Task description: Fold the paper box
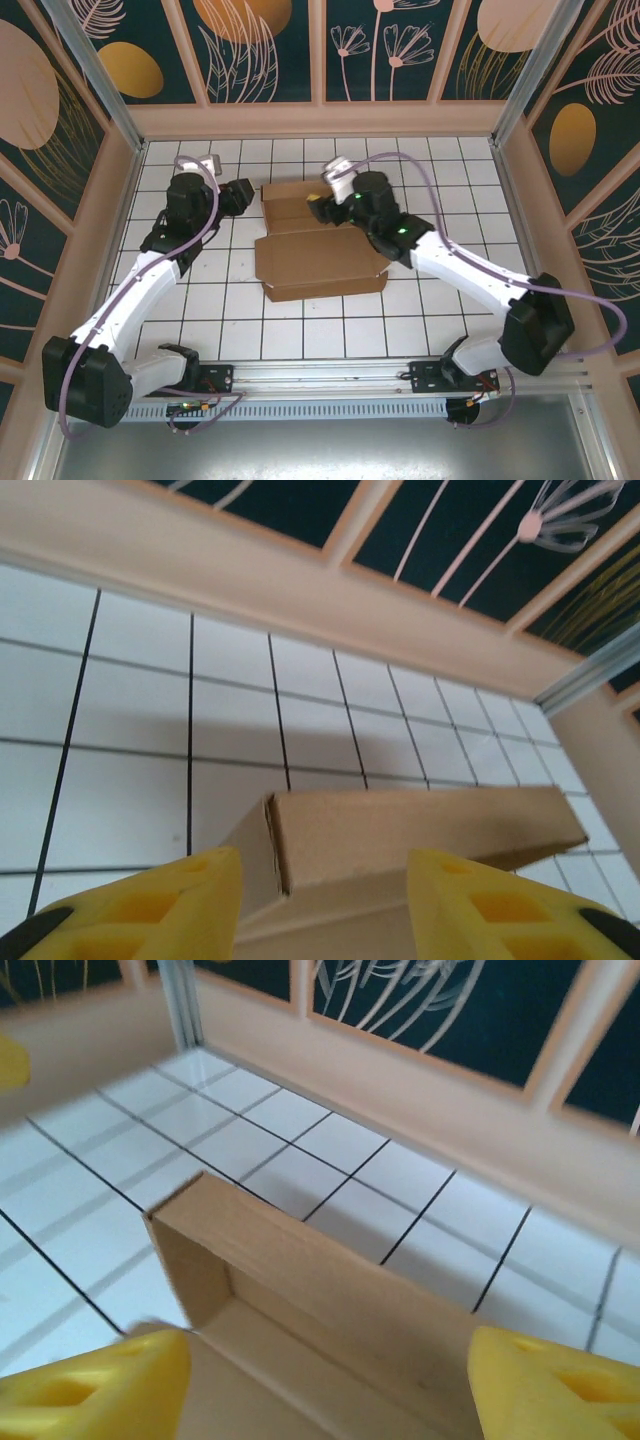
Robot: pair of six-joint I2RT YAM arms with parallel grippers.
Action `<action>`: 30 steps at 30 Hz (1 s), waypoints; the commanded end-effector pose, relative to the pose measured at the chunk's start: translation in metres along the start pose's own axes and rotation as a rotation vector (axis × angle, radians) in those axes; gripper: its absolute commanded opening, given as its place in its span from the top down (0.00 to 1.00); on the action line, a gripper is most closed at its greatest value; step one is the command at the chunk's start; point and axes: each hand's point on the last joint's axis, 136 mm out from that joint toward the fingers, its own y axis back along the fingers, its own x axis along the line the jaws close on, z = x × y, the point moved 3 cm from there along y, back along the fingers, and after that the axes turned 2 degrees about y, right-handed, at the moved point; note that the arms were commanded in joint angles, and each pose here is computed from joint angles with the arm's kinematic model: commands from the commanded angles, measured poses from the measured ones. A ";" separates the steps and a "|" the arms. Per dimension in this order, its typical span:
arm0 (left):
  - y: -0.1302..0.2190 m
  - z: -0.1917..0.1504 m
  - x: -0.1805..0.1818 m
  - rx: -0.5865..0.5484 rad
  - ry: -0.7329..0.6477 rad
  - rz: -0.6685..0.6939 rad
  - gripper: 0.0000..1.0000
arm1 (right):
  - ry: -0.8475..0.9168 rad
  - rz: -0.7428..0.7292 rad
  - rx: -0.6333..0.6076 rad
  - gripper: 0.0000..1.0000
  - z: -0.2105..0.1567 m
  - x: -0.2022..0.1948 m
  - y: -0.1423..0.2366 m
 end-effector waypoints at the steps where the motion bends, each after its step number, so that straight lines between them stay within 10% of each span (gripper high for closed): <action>1: 0.021 -0.003 -0.005 -0.005 -0.064 -0.015 0.51 | 0.570 -0.137 0.186 0.22 -0.036 -0.005 -0.026; 9: 0.043 -0.001 -0.006 -0.110 -0.060 -0.050 0.51 | 0.636 -0.143 0.204 0.21 -0.039 -0.005 -0.077; 19: 0.046 0.003 -0.012 -0.124 -0.051 -0.086 0.53 | 0.560 -0.175 0.252 0.64 -0.046 -0.024 -0.124; 30: 0.048 0.004 -0.012 -0.135 -0.049 -0.084 0.53 | -0.022 0.010 0.452 0.81 -0.098 -0.082 -0.158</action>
